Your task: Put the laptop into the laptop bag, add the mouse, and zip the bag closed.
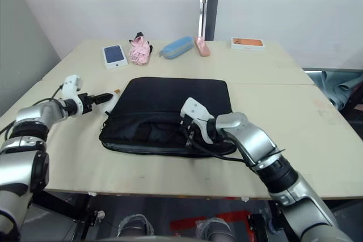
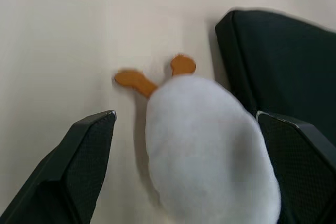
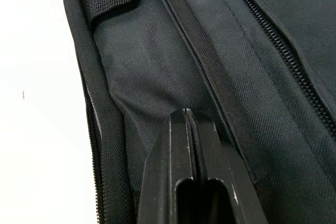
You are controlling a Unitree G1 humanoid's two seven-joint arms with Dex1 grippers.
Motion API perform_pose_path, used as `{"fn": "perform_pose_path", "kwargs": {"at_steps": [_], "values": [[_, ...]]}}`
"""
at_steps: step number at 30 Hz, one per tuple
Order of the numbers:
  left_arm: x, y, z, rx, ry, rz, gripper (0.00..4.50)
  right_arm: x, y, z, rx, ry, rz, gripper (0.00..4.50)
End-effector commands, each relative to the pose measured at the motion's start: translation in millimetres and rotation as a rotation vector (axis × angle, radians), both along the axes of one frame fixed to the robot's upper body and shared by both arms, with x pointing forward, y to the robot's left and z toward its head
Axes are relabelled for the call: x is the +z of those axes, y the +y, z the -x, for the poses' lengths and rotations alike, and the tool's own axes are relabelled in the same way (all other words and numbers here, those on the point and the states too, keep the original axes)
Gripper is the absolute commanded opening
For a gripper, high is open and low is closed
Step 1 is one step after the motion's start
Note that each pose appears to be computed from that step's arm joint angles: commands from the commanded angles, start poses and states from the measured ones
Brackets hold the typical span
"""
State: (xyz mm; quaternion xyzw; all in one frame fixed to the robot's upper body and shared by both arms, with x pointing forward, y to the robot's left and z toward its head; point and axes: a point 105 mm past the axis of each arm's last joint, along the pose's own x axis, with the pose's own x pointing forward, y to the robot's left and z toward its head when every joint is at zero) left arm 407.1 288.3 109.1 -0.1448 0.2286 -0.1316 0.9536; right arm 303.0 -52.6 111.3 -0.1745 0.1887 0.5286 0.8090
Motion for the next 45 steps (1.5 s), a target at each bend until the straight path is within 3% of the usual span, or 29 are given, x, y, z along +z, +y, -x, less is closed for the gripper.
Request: {"fn": "perform_pose_path", "kwargs": {"at_steps": [1, 4, 5, 13, 17, 24, 29, 34, 37, 41, 45], "values": [[3, 4, -3, -0.008, -0.006, -0.077, 4.5, -8, -4, 0, -0.048, 0.019, 0.016, 0.07], [-2, 2, -4, -0.014, 0.001, -0.088, 4.5, -10, -5, -1, -0.061, 0.02, 0.021, 0.07], [-2, 1, -4, -0.019, 0.0, -0.086, 4.25, -10, -5, -1, -0.065, 0.02, 0.022, 0.02], [7, 7, 5, -0.088, -0.021, -0.079, 1.51, -14, -6, 0, -0.068, 0.026, 0.031, 0.0], [20, 9, 21, -0.181, -0.073, -0.078, 0.12, -14, -6, 0, -0.066, 0.024, 0.033, 0.0], [53, -10, 88, -0.45, -0.175, -0.014, 0.02, -15, -5, 0, -0.046, 0.034, 0.033, 0.0], [46, -17, 129, -0.595, -0.096, -0.087, 0.02, -17, -4, 2, -0.033, 0.051, 0.034, 0.0], [42, -10, 146, -0.618, -0.057, -0.146, 0.02, -19, -2, 6, -0.018, 0.067, 0.034, 0.0], [45, -15, 157, -0.668, -0.066, -0.126, 0.02, -20, -2, 8, -0.011, 0.073, 0.037, 0.0], [52, -30, 187, -0.806, -0.101, -0.055, 0.02, -20, -2, 9, 0.004, 0.079, 0.045, 0.0], [31, -22, 205, -0.813, -0.036, -0.055, 0.02, -20, 0, 9, 0.02, 0.081, 0.051, 0.0]]}}
